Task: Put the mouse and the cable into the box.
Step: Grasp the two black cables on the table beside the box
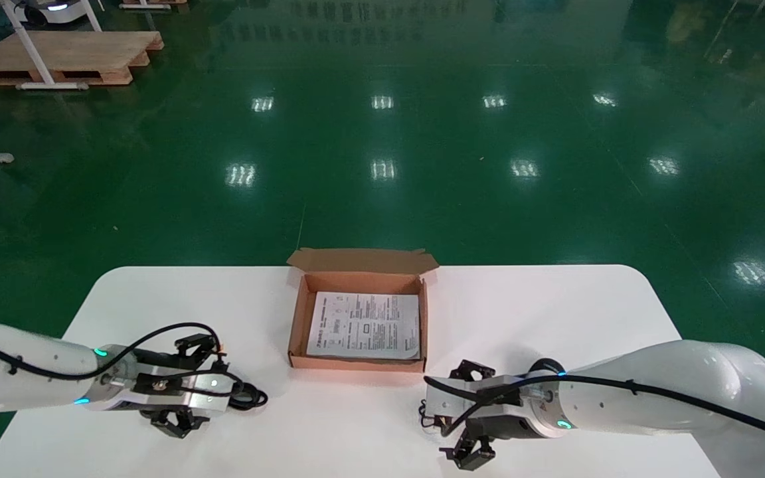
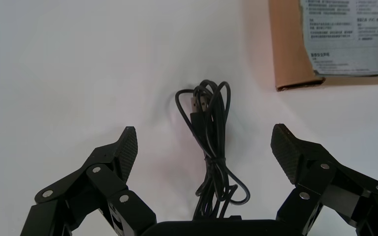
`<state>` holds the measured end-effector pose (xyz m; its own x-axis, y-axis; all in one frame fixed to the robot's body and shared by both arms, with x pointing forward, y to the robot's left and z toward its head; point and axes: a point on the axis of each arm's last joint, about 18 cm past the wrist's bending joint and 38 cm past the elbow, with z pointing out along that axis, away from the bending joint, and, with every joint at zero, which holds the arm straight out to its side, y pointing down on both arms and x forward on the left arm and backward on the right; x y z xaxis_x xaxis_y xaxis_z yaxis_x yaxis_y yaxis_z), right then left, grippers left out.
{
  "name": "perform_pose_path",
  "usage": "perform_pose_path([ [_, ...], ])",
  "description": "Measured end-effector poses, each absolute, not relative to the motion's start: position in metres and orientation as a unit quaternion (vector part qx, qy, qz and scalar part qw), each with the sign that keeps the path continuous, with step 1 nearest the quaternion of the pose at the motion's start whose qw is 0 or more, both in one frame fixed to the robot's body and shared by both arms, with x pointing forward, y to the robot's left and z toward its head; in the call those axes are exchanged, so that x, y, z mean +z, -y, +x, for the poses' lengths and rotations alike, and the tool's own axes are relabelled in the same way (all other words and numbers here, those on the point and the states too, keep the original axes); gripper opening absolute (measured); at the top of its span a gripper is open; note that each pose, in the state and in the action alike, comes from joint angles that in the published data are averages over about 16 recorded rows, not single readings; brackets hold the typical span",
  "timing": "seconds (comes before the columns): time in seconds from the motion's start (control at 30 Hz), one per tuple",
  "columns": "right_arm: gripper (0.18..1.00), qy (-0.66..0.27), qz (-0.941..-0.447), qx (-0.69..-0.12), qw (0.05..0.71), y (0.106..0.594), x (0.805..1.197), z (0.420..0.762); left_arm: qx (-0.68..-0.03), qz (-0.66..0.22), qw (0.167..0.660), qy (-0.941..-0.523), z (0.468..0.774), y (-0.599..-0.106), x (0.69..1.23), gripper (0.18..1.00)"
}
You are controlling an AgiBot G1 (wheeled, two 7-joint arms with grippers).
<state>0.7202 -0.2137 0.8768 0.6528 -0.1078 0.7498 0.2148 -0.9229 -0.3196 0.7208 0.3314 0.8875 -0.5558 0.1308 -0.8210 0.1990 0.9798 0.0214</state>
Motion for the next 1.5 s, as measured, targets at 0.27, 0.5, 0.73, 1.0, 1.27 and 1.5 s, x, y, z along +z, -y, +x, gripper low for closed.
perform_pose_path([
  [0.27,1.000,0.025,-0.888,-0.421,0.184,0.2147,0.8757,0.7244,-0.037,0.093,0.462,-0.881,0.7208,-0.3314,0.8874,1.000],
  [0.5,0.991,0.023,-0.887,-0.425,0.179,0.2149,0.8761,0.7263,-0.037,0.093,0.462,-0.881,0.7208,-0.3315,0.8873,0.987],
  [0.73,0.948,0.023,-0.887,-0.425,0.179,0.2149,0.8762,0.7264,-0.037,0.093,0.462,-0.881,0.7208,-0.3315,0.8873,0.945],
  [1.0,0.850,0.024,-0.887,-0.424,0.180,0.2148,0.8763,0.7260,-0.037,0.093,0.462,-0.881,0.7208,-0.3315,0.8873,0.846],
  [1.27,0.697,0.024,-0.887,-0.424,0.181,0.2147,0.8764,0.7258,-0.037,0.093,0.462,-0.881,0.7208,-0.3315,0.8873,0.670],
  [1.5,0.527,0.024,-0.887,-0.424,0.181,0.2148,0.8763,0.7256,-0.037,0.093,0.462,-0.881,0.7208,-0.3315,0.8873,0.500],
])
